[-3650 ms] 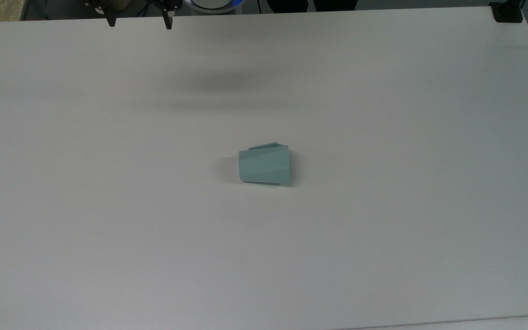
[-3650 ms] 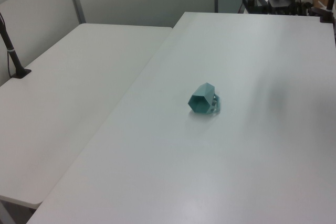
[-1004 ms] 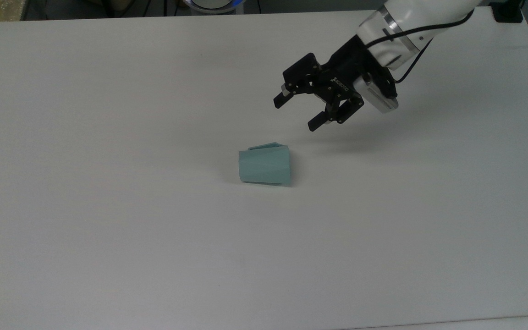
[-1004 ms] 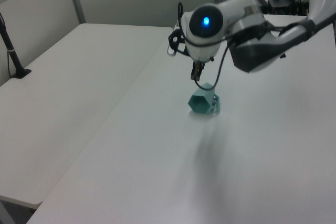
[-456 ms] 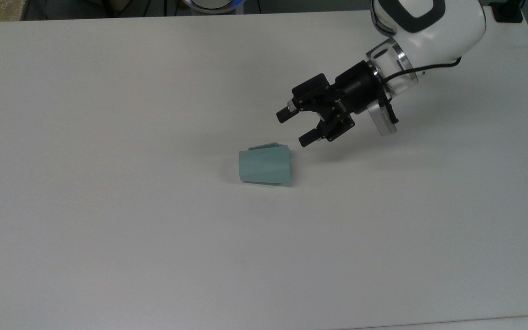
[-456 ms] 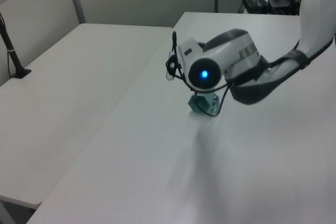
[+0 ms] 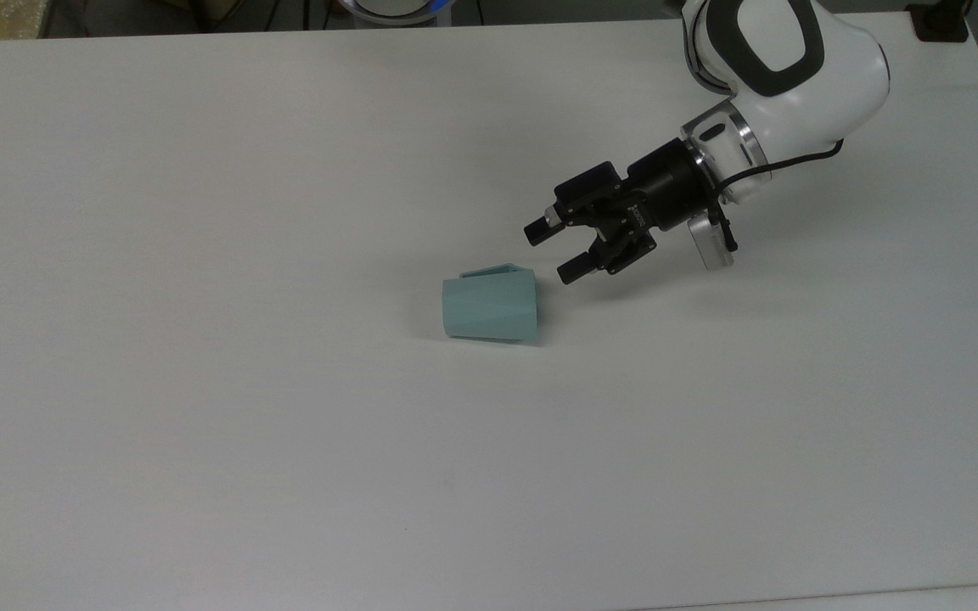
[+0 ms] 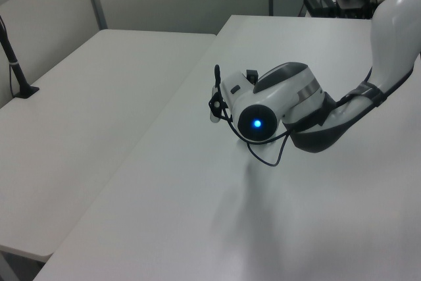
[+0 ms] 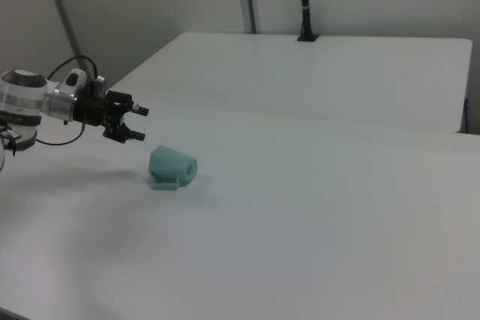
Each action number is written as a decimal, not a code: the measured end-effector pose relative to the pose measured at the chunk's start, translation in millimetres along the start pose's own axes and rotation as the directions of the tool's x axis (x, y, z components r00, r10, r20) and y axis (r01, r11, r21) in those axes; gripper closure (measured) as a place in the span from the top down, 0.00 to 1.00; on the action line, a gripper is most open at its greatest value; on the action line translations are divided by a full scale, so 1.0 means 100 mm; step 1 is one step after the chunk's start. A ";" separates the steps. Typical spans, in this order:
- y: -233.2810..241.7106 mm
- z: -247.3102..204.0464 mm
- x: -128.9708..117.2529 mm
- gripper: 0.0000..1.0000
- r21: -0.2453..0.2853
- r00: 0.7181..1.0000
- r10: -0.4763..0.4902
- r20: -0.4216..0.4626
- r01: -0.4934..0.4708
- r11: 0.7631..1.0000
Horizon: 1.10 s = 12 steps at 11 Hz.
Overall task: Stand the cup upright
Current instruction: 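Lower the gripper and close it on the teal cup's rim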
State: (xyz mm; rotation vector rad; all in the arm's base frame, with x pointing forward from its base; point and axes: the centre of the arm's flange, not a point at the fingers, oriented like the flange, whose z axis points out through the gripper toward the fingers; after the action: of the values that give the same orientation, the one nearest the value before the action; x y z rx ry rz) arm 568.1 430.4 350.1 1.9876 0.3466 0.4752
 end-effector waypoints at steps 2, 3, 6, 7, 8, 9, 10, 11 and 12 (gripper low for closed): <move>-0.15 0.05 -0.03 1.00 -0.008 1.000 -0.020 0.006 0.020 1.000; -0.22 0.09 -0.04 1.00 -0.013 1.000 -0.030 0.010 0.030 0.999; -0.36 0.22 -0.07 1.00 -0.011 1.000 -0.009 0.029 0.010 1.000; -0.40 0.27 -0.08 1.00 -0.011 0.999 -0.009 0.036 0.009 1.000; -0.46 0.33 -0.09 1.00 -0.014 0.999 -0.012 0.045 0.013 1.000; -0.50 0.39 -0.10 1.00 -0.017 0.998 -0.016 0.052 0.017 1.000; -0.53 0.45 -0.11 0.99 -0.019 0.998 -0.019 0.060 0.020 1.000; -0.54 0.49 -0.11 0.98 -0.019 0.998 -0.020 0.067 0.021 1.000; -0.53 0.53 -0.10 0.97 -0.016 0.997 -0.018 0.073 0.019 1.000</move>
State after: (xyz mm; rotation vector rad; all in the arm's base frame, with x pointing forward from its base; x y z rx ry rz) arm 582.1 407.7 279.4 1.9786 0.3143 0.3916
